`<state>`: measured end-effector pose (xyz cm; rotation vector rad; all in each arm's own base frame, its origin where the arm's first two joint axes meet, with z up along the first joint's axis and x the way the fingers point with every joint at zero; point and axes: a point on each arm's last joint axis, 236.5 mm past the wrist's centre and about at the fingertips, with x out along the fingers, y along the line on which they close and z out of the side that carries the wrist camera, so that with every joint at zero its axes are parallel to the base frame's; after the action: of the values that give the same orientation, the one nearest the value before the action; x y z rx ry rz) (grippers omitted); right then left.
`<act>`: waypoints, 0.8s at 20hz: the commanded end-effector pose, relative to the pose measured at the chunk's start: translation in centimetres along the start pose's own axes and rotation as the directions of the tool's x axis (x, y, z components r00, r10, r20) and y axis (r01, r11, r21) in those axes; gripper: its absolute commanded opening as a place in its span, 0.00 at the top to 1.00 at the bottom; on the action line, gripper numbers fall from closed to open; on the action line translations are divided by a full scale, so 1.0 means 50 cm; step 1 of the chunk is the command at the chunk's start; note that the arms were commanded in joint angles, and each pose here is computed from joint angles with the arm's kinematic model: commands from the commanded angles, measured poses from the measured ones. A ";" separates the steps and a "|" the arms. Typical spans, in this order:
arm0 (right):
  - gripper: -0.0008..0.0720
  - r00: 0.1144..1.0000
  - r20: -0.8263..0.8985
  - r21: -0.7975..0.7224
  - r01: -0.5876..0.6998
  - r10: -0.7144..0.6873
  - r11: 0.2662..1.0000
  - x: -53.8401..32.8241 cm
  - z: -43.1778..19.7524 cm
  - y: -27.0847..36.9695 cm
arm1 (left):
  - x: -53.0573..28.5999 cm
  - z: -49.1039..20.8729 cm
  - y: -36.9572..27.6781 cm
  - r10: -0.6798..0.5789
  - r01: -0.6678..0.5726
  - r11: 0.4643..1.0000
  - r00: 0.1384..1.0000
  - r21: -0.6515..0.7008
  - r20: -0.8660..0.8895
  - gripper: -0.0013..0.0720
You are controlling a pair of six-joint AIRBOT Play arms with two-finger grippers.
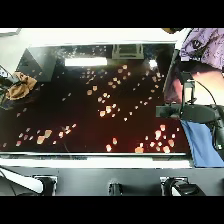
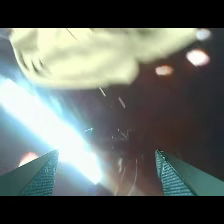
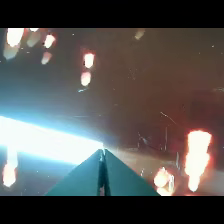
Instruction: Fold the clothes and pants, and hang the long-sleeved shirts on hangers.
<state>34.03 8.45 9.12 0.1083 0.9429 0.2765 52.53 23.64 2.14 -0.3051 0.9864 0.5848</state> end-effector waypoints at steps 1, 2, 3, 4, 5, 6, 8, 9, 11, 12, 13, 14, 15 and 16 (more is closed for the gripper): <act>0.95 1.000 0.002 -0.001 -0.001 0.001 1.000 -0.001 0.001 0.001 | 0.141 0.043 0.048 0.004 0.000 0.999 0.997 -0.049 0.076 0.00; 0.95 1.000 0.002 -0.001 -0.001 0.001 1.000 -0.001 0.001 0.001 | 0.168 0.047 0.047 -0.009 0.014 0.998 0.995 -0.057 0.099 0.00; 0.95 1.000 0.002 -0.001 -0.001 0.001 1.000 -0.001 0.001 0.001 | 0.192 0.052 0.042 -0.024 0.032 0.997 0.992 -0.065 0.121 0.00; 0.95 1.000 0.002 -0.001 -0.001 0.001 1.000 -0.001 0.001 0.001 | 0.217 0.052 0.033 -0.038 0.048 0.997 0.989 -0.066 0.140 0.00; 0.95 1.000 0.002 -0.001 -0.001 0.001 1.000 -0.001 0.001 0.001 | 0.239 0.050 0.027 -0.048 0.058 0.996 0.987 -0.066 0.150 0.00; 0.95 1.000 0.002 -0.001 -0.001 0.001 1.000 -0.001 0.001 0.001 | 0.261 0.043 0.020 -0.054 0.064 0.996 0.986 -0.062 0.155 0.00; 0.95 1.000 0.002 -0.001 -0.001 0.001 1.000 -0.001 0.001 0.001 | 0.292 0.026 0.009 -0.059 0.068 0.996 0.987 -0.052 0.147 0.00; 0.95 1.000 0.002 -0.001 -0.001 0.001 1.000 -0.001 0.001 0.001 | 0.297 0.019 0.006 -0.059 0.067 0.996 0.989 -0.050 0.138 0.12; 0.95 1.000 0.002 -0.001 -0.001 0.001 1.000 -0.001 0.001 0.001 | 0.278 0.018 -0.012 -0.079 0.088 0.994 0.989 -0.063 0.124 0.95; 0.95 1.000 0.002 -0.001 -0.001 0.001 1.000 -0.001 0.001 0.001 | 0.258 0.019 -0.026 -0.095 0.104 0.992 0.989 -0.075 0.114 0.96; 0.95 1.000 0.002 -0.001 -0.001 0.001 1.000 -0.001 0.001 0.001 | 0.236 0.019 -0.041 -0.112 0.121 0.989 0.989 -0.085 0.100 0.97; 0.95 1.000 0.002 -0.001 -0.001 0.001 1.000 -0.001 0.001 0.001 | 0.207 0.014 -0.062 -0.126 0.132 0.988 0.989 -0.081 0.077 0.97; 0.95 1.000 0.002 -0.001 -0.001 0.001 1.000 -0.001 0.001 0.001 | 0.175 0.006 -0.086 -0.134 0.137 0.989 0.990 -0.057 0.053 0.97; 0.95 1.000 0.002 -0.001 -0.001 0.001 1.000 -0.001 0.001 0.001 | 0.134 -0.001 -0.120 -0.148 0.148 0.989 0.988 -0.003 0.033 0.97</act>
<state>34.04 8.45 9.12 0.1083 0.9425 0.2764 59.43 24.95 -5.93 -0.3823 0.8543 0.5177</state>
